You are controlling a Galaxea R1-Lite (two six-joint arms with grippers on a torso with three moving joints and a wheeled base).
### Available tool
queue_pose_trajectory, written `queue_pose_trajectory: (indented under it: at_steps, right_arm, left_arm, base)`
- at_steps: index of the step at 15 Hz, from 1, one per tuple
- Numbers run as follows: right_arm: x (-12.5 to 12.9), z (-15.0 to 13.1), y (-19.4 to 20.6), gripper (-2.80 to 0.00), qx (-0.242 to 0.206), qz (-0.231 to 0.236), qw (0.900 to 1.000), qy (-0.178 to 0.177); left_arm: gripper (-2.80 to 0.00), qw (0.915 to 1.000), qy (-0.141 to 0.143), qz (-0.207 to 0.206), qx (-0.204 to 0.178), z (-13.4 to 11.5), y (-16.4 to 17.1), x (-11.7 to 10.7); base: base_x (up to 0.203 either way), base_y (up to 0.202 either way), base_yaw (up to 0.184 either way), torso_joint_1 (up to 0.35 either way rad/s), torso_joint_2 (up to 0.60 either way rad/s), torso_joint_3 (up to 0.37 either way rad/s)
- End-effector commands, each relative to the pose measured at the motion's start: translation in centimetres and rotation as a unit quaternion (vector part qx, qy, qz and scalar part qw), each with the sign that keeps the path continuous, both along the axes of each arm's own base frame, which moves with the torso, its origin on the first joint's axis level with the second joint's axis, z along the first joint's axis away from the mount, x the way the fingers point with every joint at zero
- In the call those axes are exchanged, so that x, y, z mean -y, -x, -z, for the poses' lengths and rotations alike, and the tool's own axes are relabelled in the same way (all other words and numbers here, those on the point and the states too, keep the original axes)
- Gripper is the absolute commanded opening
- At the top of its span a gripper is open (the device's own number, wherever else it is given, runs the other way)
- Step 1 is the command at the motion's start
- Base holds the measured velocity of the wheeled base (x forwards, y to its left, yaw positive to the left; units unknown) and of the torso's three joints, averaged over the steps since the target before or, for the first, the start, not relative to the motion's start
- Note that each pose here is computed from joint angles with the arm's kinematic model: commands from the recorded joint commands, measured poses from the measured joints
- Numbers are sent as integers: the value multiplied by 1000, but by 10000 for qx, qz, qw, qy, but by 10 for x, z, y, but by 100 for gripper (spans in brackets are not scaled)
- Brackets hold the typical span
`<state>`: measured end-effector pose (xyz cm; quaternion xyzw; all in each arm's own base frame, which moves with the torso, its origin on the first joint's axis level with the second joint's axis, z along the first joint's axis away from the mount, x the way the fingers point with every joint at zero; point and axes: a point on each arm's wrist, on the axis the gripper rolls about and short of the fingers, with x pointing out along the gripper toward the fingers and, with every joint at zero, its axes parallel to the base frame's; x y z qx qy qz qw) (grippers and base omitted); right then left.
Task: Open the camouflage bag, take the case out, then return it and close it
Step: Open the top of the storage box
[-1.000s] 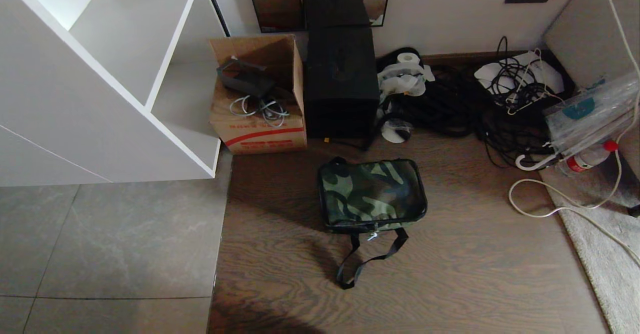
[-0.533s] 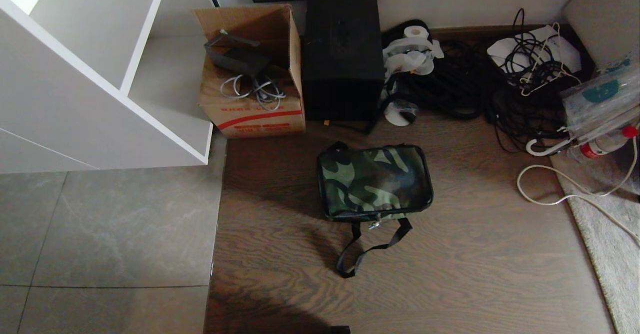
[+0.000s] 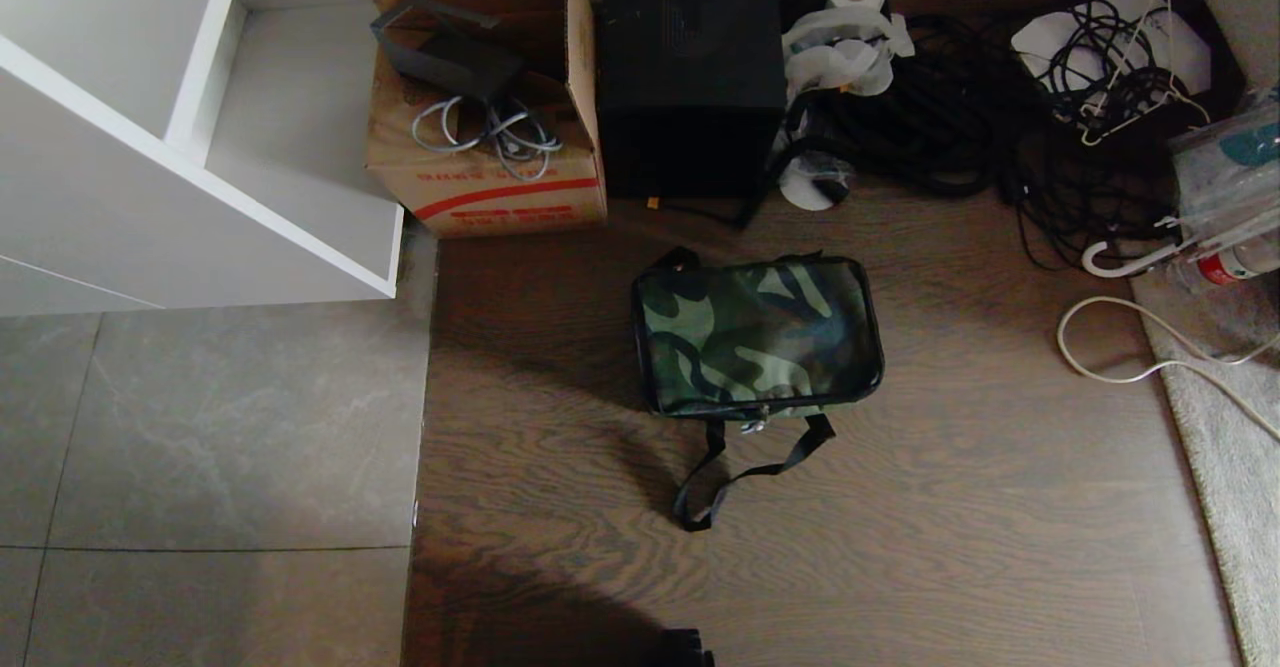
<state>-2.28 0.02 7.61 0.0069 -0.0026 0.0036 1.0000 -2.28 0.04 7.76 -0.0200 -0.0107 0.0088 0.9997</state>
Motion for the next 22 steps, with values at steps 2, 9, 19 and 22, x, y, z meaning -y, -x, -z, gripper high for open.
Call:
queue_pose_trajectory:
  at_steps: [2,9,19,22]
  right_arm:
    - [0,0,0,-280,4,-2,10000,0]
    - [0,1,0,-280,-24,6,9999,148]
    - [0,1,0,-280,-75,-16,9999,92]
    - [0,1,0,-280,-88,-10,9999,83]
  left_arm:
    - [-280,10000,1,-2,-44,3,-1,0]
    - [-280,10000,6,-2,-53,2,-1,0]
    - [-280,10000,1,-2,-37,2,-1,0]
    - [-280,10000,1,-2,-36,2,-1,0]
  base:
    - [0,0,0,6,0,-149]
    - [0,0,0,1,1,-13]
    - [0,0,0,0,0,0]
    - [0,0,0,0,0,0]
